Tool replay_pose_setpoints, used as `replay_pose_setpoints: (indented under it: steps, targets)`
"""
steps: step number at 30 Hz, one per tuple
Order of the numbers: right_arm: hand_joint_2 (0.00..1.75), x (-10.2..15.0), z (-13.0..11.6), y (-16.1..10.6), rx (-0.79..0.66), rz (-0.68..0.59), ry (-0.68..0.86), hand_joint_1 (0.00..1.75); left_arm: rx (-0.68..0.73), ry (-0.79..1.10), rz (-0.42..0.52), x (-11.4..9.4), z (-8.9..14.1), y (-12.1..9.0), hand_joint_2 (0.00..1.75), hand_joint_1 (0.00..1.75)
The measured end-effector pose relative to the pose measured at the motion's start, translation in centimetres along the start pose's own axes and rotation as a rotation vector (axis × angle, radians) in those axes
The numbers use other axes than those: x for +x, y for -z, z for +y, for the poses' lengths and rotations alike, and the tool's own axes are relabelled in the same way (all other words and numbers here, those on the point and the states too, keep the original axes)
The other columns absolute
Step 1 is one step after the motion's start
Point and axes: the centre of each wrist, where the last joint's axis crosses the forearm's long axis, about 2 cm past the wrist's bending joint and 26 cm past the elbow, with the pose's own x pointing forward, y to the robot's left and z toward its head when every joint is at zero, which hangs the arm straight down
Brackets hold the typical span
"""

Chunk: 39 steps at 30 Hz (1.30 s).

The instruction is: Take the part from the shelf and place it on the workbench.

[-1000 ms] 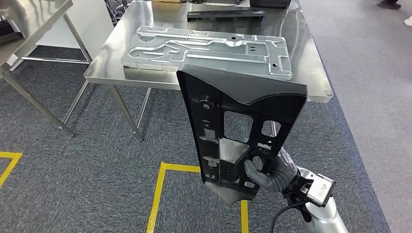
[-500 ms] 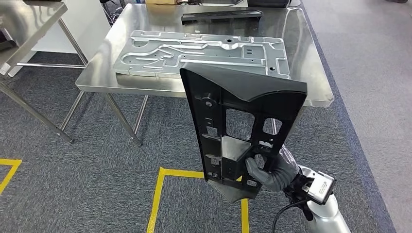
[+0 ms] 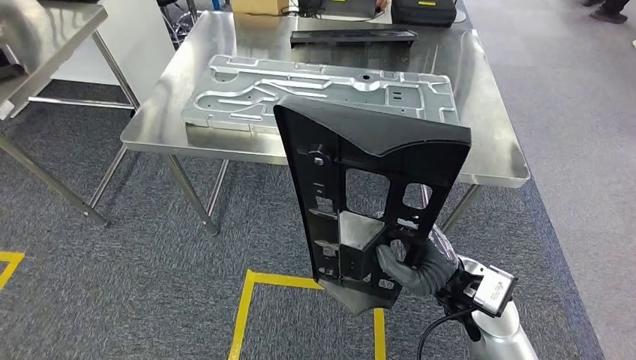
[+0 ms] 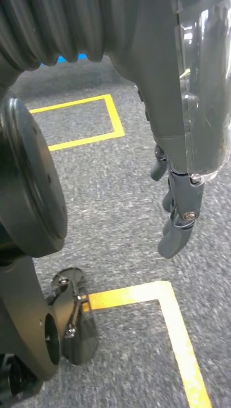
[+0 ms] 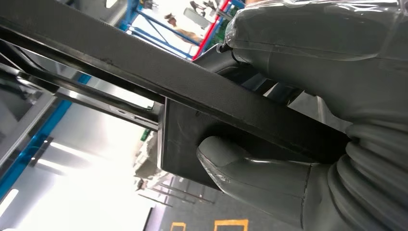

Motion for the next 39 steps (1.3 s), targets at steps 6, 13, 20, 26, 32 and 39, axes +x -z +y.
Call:
replay_pose_setpoints:
  steps: [6, 13, 20, 26, 32, 39]
  targets:
    - [1.75, -0.1, 0.1, -0.1, -0.005, 0.003, 0.005, 1.75, -0.003, 0.005, 0.006, -0.4, -0.1, -0.1, 1.75, 0.00]
    - [1.75, 0.0, 0.2, -0.1, -0.005, 0.002, 0.004, 1.75, -0.009, 0.008, 0.006, -0.6, -0.2, -0.1, 1.75, 0.00]
    - [1.75, 0.0, 0.2, -0.1, -0.002, 0.000, 0.003, 1.75, -0.002, 0.002, -0.015, 0.3, 0.1, 0.0, 1.75, 0.00]
    - [1.75, 0.1, 0.3, -0.1, -0.005, 0.002, -0.002, 1.75, -0.002, 0.002, -0.012, 0.2, 0.1, 0.0, 1.75, 0.00]
    - [1.75, 0.2, 0.5, 0.0, -0.007, -0.006, 0.001, 1.75, -0.005, -0.007, 0.003, -0.1, 0.1, 0.0, 1.75, 0.00]
    - [1.75, -0.1, 0.9, 0.0, 0.009, -0.001, 0.020, 1.75, -0.008, -0.031, 0.031, -0.8, -0.2, -0.1, 1.75, 0.00]
